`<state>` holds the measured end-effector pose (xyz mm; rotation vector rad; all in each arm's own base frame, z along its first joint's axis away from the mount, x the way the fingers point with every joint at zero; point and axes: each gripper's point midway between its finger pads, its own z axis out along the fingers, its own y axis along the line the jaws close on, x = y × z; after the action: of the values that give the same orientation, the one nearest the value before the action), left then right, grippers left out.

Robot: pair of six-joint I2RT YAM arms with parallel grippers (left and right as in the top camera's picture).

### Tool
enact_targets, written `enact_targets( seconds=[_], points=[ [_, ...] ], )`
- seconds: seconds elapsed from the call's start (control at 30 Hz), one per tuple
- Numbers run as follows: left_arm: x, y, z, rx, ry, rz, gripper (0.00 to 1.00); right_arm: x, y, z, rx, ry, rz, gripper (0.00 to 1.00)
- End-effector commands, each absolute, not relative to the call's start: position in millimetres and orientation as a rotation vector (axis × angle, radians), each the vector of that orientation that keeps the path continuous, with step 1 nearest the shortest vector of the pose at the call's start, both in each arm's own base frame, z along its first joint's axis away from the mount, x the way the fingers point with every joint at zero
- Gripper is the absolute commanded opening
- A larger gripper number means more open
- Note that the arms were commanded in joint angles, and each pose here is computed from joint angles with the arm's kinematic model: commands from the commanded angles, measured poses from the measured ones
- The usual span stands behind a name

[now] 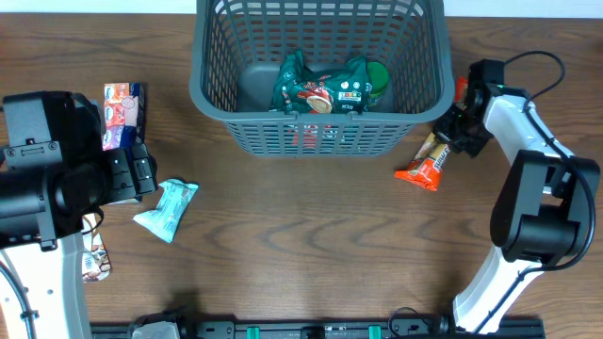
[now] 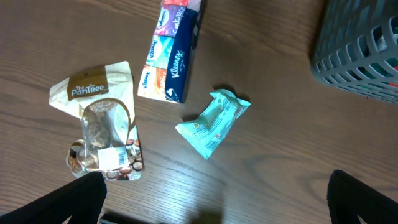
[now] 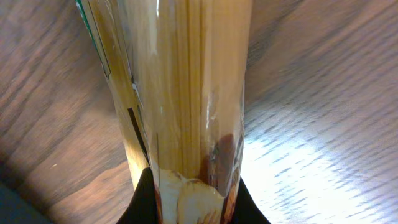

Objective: Pack container
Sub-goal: 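Grasp the spaghetti pack's upper end with the right gripper, then lift the spaghetti pack and lower it into the basket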

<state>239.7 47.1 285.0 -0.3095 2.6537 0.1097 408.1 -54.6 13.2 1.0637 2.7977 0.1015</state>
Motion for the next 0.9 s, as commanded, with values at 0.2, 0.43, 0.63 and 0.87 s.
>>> enact_targets(
  seconds=[0.2,0.43,0.63,0.87],
  points=[
    [239.0,48.4,283.8,-0.314,2.662,0.113,0.99,402.4,-94.3,68.5,0.990,2.686,-0.067,0.01],
    [239.0,48.4,283.8,-0.313,2.662,0.113,0.99,394.8,-113.3,200.3,0.835,2.415,-0.195,0.01],
    [239.0,48.4,283.8,-0.313,2.662,0.113,0.99,376.2,-108.0,309.3,0.654,2.192,-0.198,0.01],
    [239.1,48.4,283.8,-0.313,2.662,0.113,0.99,378.9,-55.3,412.7,0.066,2.036,-0.167,0.01]
  ],
)
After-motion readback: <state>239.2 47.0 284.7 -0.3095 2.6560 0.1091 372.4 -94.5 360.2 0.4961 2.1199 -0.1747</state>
